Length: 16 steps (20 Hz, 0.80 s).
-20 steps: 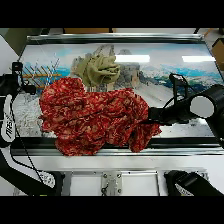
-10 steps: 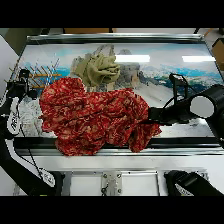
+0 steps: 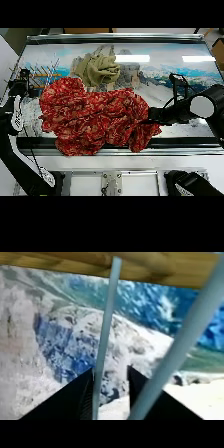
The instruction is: Fold the clothes and pants, and hang the long-sleeved shirts on hangers.
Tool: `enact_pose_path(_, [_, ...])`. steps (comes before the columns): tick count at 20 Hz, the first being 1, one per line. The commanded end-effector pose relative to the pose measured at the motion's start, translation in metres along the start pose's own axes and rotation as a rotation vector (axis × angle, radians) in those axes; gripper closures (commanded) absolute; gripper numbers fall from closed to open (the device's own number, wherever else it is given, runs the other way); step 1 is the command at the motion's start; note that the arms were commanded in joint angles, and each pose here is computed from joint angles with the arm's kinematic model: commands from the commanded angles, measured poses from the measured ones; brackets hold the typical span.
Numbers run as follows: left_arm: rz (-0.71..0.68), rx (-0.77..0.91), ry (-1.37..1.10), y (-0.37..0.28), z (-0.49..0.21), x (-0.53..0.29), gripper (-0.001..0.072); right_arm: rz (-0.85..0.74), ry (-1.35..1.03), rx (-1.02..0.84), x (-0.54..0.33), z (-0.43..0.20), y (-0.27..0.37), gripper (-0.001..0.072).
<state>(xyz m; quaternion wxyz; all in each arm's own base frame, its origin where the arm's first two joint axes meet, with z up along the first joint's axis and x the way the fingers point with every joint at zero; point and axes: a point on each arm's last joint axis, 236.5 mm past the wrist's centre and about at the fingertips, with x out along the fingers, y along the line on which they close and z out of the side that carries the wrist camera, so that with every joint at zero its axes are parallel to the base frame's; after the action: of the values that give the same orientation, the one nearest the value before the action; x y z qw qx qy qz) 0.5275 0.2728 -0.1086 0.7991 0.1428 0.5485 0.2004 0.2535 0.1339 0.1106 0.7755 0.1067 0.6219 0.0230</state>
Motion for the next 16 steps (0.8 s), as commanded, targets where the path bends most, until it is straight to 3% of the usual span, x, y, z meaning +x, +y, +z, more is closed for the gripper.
enact_pose_path(1, [0.000, -0.006, 0.019, 0.001, -0.003, -0.001, 0.0666, 0.000, 0.001, 0.000, 0.000, 0.000, 0.000, 0.0697])
enact_pose_path(2, [0.001, -0.005, 0.023, 0.001, -0.004, -0.002, 0.0694, 0.000, 0.001, 0.000, 0.000, 0.000, 0.000, 0.0697])
enact_pose_path(16, [0.049, -0.029, -0.149, 0.032, 0.055, -0.133, 0.0695, 0.000, 0.001, 0.000, 0.000, 0.000, 0.000, 0.0697])
